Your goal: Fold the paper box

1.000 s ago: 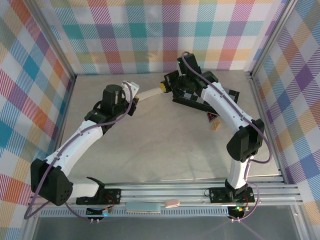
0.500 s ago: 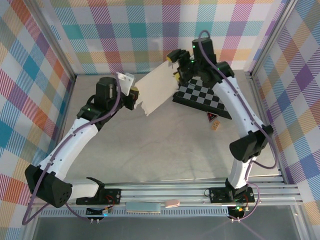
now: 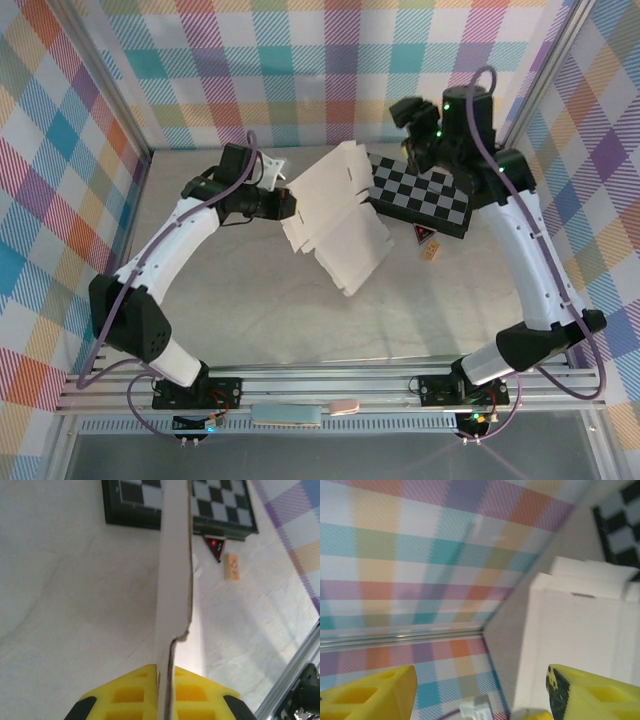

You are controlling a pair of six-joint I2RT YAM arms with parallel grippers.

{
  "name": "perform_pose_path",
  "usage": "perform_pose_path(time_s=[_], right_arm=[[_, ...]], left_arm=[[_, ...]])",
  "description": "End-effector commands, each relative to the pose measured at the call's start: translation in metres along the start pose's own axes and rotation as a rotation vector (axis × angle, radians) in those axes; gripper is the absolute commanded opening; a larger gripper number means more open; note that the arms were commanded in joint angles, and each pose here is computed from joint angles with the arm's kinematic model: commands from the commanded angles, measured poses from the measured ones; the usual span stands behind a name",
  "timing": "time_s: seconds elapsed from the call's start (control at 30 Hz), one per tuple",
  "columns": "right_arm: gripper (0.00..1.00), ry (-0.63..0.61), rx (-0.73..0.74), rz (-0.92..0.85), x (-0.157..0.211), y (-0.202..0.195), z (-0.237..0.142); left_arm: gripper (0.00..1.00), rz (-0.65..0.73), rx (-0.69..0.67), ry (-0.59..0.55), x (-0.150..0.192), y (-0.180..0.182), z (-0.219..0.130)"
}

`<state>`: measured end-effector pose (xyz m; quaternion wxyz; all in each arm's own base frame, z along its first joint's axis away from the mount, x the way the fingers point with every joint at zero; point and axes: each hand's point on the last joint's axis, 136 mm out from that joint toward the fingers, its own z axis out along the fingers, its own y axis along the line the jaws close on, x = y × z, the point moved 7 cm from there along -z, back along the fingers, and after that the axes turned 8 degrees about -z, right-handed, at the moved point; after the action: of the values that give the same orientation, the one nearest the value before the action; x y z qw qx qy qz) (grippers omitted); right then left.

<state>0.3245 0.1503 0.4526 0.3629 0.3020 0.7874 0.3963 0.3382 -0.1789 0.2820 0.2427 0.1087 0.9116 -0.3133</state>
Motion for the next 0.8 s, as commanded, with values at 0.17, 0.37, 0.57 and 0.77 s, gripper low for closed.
perform_pose_path(time_s=[0.17, 0.37, 0.57, 0.77], right_arm=[[0.66, 0.132, 0.177, 0.223, 0.061, -0.073, 0.062], [0.63, 0.2, 0.241, 0.274, 0.081, -0.088, 0.095], [0.62, 0.242, 0.245, 0.317, 0.094, -0.087, 0.129], [0.58, 0.303, 0.294, 0.368, 0.106, -0.092, 0.156]], left_arm=[[0.0, 0.093, -0.027, 0.155, 0.015, 0.029, 0.041], [0.0, 0.187, -0.026, 0.129, 0.017, 0.031, 0.046], [0.0, 0.231, -0.03, 0.162, 0.026, 0.029, 0.052], [0.0, 0.256, -0.041, 0.153, 0.025, 0.027, 0.052]])
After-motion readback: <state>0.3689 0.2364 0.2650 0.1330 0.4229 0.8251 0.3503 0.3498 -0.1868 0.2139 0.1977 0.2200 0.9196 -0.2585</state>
